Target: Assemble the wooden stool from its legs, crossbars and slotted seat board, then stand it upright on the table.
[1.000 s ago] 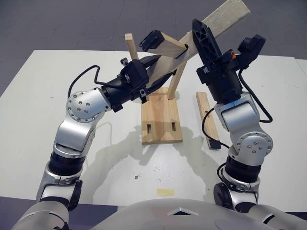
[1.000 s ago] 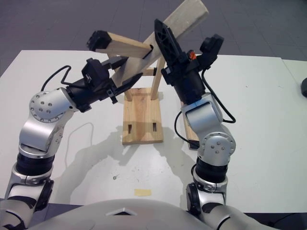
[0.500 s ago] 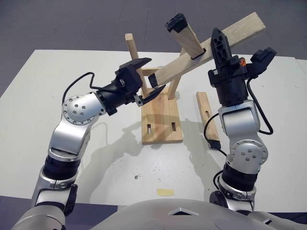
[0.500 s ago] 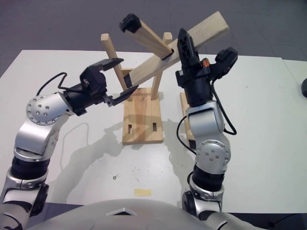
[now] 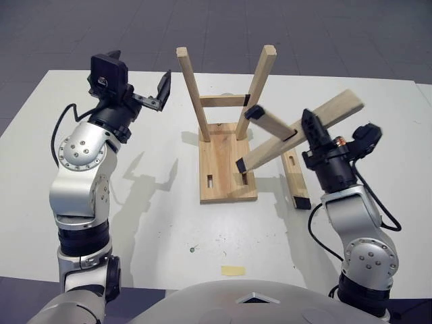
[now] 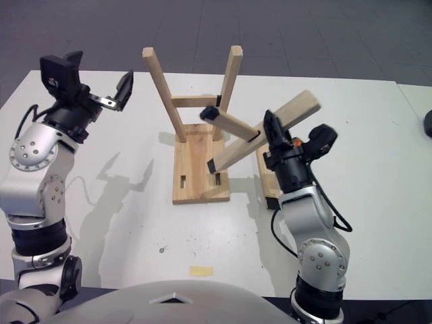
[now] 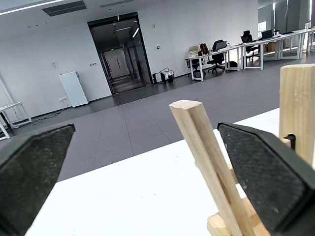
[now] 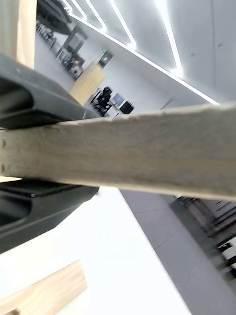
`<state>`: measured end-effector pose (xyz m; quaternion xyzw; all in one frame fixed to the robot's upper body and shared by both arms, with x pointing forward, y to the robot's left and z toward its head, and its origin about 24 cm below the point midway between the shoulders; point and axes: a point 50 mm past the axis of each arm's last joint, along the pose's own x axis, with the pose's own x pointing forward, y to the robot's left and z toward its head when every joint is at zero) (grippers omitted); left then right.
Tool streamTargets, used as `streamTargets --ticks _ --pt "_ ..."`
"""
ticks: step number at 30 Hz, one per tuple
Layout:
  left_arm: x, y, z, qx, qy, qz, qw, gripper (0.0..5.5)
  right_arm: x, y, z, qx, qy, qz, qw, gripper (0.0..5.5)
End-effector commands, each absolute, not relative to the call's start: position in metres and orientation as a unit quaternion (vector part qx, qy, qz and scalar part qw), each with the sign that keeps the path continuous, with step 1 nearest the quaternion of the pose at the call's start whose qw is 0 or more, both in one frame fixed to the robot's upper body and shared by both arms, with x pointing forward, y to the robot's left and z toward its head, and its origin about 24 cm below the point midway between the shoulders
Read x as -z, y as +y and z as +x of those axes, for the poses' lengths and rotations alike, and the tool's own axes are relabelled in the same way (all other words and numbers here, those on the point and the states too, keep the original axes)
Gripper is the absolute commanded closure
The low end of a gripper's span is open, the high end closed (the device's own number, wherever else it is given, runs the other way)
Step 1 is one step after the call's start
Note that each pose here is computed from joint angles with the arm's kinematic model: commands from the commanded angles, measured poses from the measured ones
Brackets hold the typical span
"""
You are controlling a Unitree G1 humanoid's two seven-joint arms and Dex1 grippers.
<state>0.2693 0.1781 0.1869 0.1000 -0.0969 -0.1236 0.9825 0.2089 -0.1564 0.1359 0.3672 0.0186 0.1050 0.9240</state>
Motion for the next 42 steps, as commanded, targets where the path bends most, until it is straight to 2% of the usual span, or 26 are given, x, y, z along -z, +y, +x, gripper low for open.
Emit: streamTargets --ticks 1,5,14,23,33,37,42 --pt "-0.180 0.180 0.265 0.099 -0.083 0.101 0.986 0.10 -0.130 -0.163 0.210 -0.081 0.043 0.328 0.940 4.49" --pt "-0.172 0.175 0.260 0.090 -0.074 0.100 0.988 0.10 -0.129 -0.169 0.211 -0.073 0.046 0.293 0.952 4.49" --pt "-0.165 0.166 0.260 0.088 -0.071 0.108 0.988 0.10 -0.132 -0.157 0.224 -0.116 0.024 0.178 0.977 4.49" --pt "-0.156 0.156 0.255 0.113 -0.056 0.114 0.985 0.10 -0.118 -0.158 0.226 -0.135 0.010 0.132 0.982 4.49" --pt "-0.152 0.150 0.255 0.126 -0.054 0.120 0.983 0.10 -0.077 -0.163 0.196 -0.163 0.069 0.047 0.983 4.49" --pt "-0.151 0.149 0.256 0.127 -0.056 0.122 0.983 0.10 -0.062 -0.166 0.184 -0.177 0.121 0.022 0.977 4.48" --pt "-0.150 0.147 0.255 0.126 -0.057 0.120 0.983 0.10 -0.075 -0.157 0.198 -0.184 0.078 0.028 0.979 4.46"
